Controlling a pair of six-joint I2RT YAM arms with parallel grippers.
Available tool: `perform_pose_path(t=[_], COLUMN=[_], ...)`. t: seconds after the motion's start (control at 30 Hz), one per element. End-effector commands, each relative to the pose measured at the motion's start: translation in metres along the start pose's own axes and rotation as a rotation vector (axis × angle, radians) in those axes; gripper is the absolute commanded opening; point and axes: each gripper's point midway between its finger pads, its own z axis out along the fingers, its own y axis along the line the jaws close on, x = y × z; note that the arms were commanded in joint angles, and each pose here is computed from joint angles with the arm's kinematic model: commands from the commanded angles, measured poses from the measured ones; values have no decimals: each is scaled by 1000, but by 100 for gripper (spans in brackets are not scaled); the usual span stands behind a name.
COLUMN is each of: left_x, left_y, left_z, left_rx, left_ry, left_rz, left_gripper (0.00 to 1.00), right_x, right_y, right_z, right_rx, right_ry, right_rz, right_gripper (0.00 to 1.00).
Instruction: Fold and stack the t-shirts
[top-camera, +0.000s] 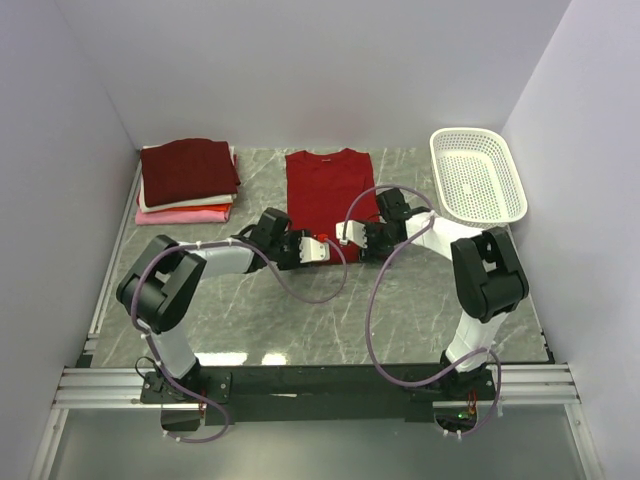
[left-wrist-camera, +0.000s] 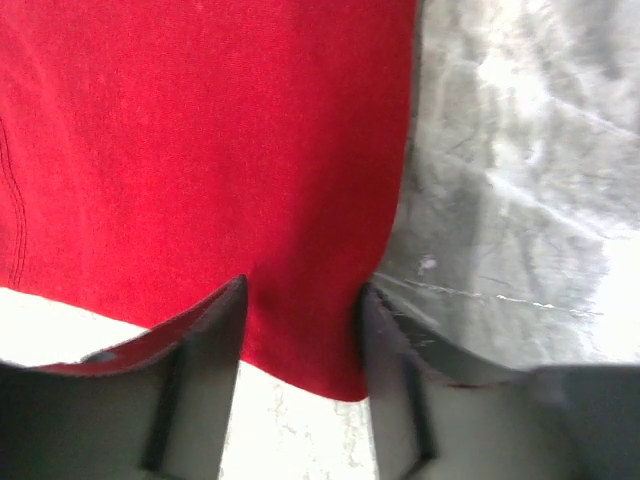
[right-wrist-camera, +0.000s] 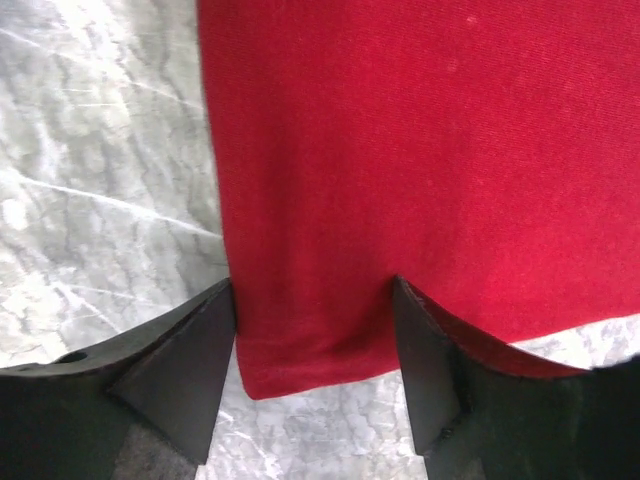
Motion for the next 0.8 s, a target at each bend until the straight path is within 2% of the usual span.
perform_pose_path(t=[0.0,0.03,0.07,0.13,0.17,0.23,0.3,0.43,0.6,0.63,0.67,0.77], left_x=[15,17,18,18,19,19,13,-8,-38,-51,-64,-83], left_y=[9,9,9,9,7,6,3,-14,-78,-97,-118,-149], left_z=[5,7,9,10,9,6,0,-17,-46,-49,-58,-77], left_rx=[-28,-27,-24,-26,-23,-22,-16,35,208,254,295,346], left_ry=[54,59,65,60,60,55,33,-9,-43,-53,-66,-111], left_rz=[14,13,16,23,22,16,15,-16,-84,-73,-68,-95], left_gripper=[49,43,28,18,11,7,1,1,1,1,1,1], right_x=[-4,-4,-7,-7,-8,-8,-8,-18,-29,-21,-29,-31], right_y=[-14,-14,-14,-11,-10,-7,-2,26,101,130,140,171], right_z=[3,2,3,2,3,3,-2,-21,-52,-53,-63,-78], right_rx=[40,39,35,13,7,0,-19,-95,-212,-272,-260,-275], right_ry=[17,17,12,10,8,6,4,-28,-60,-38,-48,-65], right_rz=[3,8,9,23,24,23,18,11,-31,-20,-48,-54], right_gripper=[65,63,59,40,21,7,0,0,0,0,0,0])
